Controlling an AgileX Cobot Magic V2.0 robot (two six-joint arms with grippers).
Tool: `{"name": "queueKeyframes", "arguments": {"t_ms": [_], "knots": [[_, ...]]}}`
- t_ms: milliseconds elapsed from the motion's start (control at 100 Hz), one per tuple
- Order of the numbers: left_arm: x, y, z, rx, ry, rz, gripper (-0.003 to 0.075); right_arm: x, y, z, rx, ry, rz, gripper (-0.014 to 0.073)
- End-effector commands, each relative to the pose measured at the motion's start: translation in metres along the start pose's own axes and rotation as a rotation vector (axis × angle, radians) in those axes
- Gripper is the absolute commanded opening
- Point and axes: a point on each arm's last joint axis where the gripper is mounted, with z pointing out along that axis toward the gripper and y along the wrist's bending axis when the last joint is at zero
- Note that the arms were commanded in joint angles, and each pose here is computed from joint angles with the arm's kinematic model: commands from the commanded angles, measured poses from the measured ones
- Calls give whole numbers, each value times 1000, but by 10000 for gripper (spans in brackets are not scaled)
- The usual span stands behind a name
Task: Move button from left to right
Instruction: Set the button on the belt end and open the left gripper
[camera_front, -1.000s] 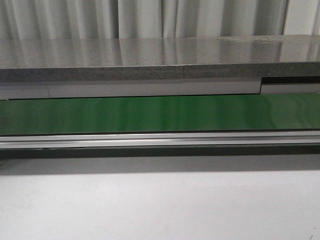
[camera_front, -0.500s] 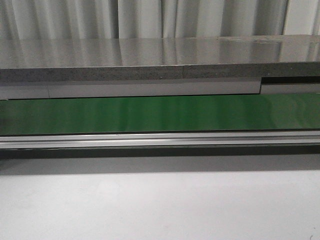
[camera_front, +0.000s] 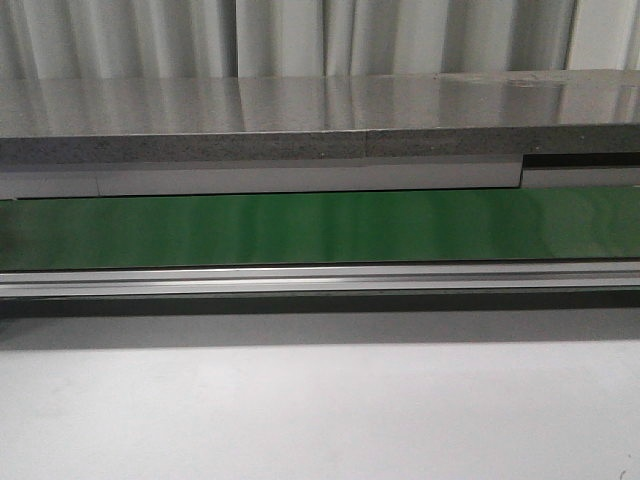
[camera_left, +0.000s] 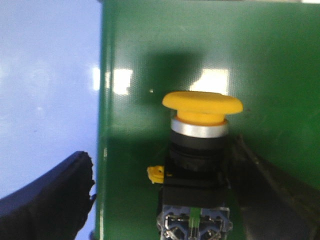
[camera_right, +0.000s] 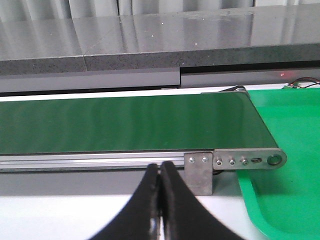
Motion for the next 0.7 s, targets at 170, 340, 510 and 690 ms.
{"name": "queueKeyframes", "arguments": {"t_ms": [170,340,510,690], "knots": [[-4,-3,-63,40,-203,1,554,-14,1,-3,-9,-118,-8,-67],[4,-6,-101,56,-348,14,554,-14,1,-3,-9,-118,-8,-67],[29,-15,-135,71,-506,42,554,-14,1,-3,-9,-118,-8,-67],[70,-25,-157,92,-671,71,554,-14,1,-3,-9,-118,-8,-67]]}}
